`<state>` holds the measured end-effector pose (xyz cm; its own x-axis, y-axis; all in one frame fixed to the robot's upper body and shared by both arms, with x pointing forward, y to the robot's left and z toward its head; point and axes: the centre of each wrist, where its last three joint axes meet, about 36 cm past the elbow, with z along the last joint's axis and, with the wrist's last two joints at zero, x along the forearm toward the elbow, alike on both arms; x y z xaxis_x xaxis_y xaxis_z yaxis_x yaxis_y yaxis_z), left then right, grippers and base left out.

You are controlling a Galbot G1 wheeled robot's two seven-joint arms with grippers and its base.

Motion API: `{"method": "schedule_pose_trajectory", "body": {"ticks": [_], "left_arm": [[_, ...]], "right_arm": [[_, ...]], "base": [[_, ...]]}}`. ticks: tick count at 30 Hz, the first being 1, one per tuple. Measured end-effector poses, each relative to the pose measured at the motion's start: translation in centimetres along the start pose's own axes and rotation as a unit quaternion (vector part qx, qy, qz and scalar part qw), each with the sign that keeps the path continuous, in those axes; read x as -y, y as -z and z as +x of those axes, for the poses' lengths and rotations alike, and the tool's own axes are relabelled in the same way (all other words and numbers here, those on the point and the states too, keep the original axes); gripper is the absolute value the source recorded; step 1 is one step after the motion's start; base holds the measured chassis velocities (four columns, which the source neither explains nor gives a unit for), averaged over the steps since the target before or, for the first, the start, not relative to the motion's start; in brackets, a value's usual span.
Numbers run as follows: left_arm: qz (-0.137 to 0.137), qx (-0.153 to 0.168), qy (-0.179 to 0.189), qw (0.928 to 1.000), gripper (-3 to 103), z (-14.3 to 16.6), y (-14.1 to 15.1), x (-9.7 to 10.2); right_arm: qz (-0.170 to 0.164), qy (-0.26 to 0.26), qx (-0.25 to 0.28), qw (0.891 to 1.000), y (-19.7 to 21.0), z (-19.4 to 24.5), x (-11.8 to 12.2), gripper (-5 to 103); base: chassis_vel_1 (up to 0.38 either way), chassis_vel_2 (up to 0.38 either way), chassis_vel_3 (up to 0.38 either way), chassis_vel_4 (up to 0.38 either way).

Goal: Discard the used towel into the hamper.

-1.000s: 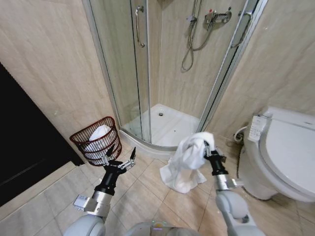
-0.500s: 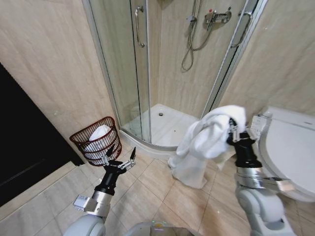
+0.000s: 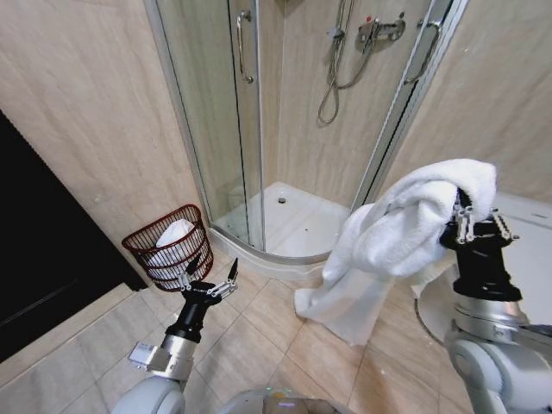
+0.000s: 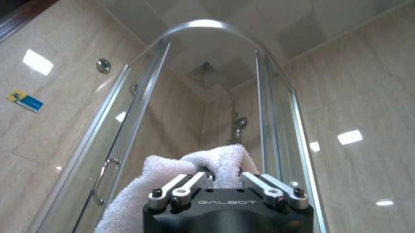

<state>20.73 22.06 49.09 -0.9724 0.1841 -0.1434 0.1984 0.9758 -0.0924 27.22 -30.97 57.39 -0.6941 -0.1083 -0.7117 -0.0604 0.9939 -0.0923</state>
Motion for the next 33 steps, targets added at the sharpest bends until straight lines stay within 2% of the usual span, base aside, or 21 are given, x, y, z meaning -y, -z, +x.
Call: {"method": "schedule_pose_trajectory", "body": {"ticks": [33], "left_arm": [[0.0,0.0,0.0,1.0,100,0.0,0.0,0.0]], "right_arm": [[0.018,0.013,0.034,0.999,1.5,-1.2,1.2,10]], "base": [[0.0,0.0,0.0,0.0]]}}
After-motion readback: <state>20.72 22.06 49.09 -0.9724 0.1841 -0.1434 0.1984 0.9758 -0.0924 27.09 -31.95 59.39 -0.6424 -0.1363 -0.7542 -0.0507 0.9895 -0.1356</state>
